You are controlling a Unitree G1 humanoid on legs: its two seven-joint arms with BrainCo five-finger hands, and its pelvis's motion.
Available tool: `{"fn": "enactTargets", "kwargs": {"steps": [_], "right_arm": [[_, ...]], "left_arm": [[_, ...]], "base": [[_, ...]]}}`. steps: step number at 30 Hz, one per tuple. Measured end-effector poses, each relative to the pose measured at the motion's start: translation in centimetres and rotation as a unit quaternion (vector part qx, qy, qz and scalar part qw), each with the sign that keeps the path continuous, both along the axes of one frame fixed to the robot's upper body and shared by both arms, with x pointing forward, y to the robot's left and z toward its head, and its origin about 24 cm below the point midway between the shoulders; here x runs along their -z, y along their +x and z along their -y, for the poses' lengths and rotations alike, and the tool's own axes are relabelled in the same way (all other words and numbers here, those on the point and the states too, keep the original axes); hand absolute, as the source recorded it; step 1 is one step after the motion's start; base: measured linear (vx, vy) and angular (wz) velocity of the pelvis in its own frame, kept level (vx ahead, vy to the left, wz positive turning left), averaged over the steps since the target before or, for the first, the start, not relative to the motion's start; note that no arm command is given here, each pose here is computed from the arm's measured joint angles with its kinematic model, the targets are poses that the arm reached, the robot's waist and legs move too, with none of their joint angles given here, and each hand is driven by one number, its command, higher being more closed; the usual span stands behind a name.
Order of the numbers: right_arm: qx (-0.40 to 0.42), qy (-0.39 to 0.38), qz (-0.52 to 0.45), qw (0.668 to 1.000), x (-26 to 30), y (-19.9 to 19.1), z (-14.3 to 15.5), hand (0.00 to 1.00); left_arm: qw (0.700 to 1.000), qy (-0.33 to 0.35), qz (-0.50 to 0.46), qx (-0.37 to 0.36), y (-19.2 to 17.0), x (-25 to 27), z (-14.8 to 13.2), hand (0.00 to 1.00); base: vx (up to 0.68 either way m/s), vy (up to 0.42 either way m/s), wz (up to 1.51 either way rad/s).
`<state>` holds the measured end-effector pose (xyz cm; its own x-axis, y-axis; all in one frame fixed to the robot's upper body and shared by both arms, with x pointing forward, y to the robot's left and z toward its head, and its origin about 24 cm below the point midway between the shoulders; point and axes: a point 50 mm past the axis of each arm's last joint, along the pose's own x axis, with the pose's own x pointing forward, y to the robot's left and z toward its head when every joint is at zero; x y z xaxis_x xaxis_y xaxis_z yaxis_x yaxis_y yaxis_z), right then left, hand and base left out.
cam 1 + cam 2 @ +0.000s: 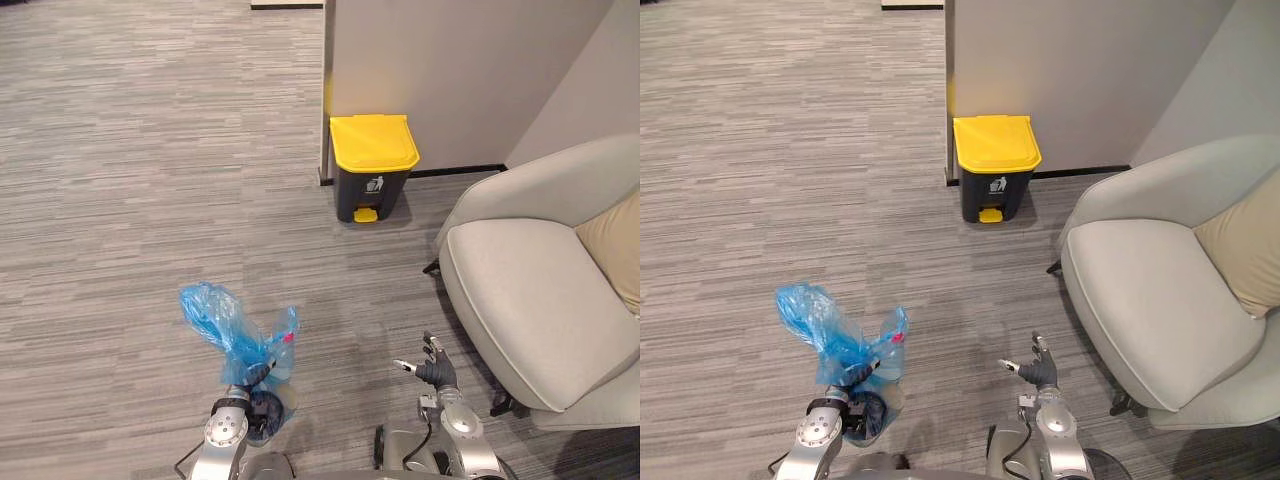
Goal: Gather rubbish on tea table into small bin, then transfer packed bag to large trash can.
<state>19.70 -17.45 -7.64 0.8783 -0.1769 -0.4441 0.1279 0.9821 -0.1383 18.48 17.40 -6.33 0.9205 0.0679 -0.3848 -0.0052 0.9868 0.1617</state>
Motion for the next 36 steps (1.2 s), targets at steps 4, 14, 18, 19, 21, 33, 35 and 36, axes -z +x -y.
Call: {"fn": "enactTargets", "kwargs": {"steps": [4, 14, 18, 19, 21, 33, 35, 36], "right_arm": [[-0.008, -0.028, -0.024, 0.999, 0.6, 0.6, 1.5, 0.00], [-0.007, -0.019, 0.035, 0.999, -1.5, 0.8, 0.8, 0.00], [-0.004, -0.003, 0.018, 1.000, -0.8, 0.8, 0.1, 0.00], [-0.005, 0.000, 0.023, 1.000, -0.9, 1.1, -0.1, 0.00], [-0.004, -0.003, 0.018, 1.000, -0.7, 1.4, 0.2, 0.00], [-0.012, -0.006, -0.030, 0.999, 1.0, -0.3, 0.3, 0.00], [-0.013, -0.005, -0.036, 0.999, 1.2, -0.6, 0.3, 0.00], [-0.011, -0.018, -0.049, 0.999, 1.6, -1.0, 1.2, 0.00]], "left_arm": [[1.000, -0.010, -0.017, -0.012, 0.3, 0.7, -0.1, 1.00], [0.998, -0.045, 0.015, -0.043, 0.4, -0.3, 0.7, 1.00], [0.998, -0.042, -0.006, -0.048, 0.1, 0.5, 0.4, 1.00], [0.998, -0.037, -0.007, -0.047, 0.0, 0.5, 0.1, 1.00], [0.998, -0.032, -0.012, -0.046, 0.0, 0.7, -0.1, 1.00], [0.999, -0.016, -0.034, -0.031, -1.2, 1.3, -0.4, 1.00], [0.999, -0.009, -0.035, -0.029, -1.1, 1.4, -0.8, 1.00], [0.998, -0.014, -0.048, -0.028, -0.9, 1.9, -0.5, 1.00]], "base": [[0.50, -0.126, -0.10], [0.42, -0.023, -0.11], [0.38, 0.271, -0.28], [0.29, 0.152, -0.04], [0.22, 0.093, -0.19], [0.28, 0.024, -0.28], [0.40, -0.152, 0.35], [0.49, -0.157, 0.24]]}}
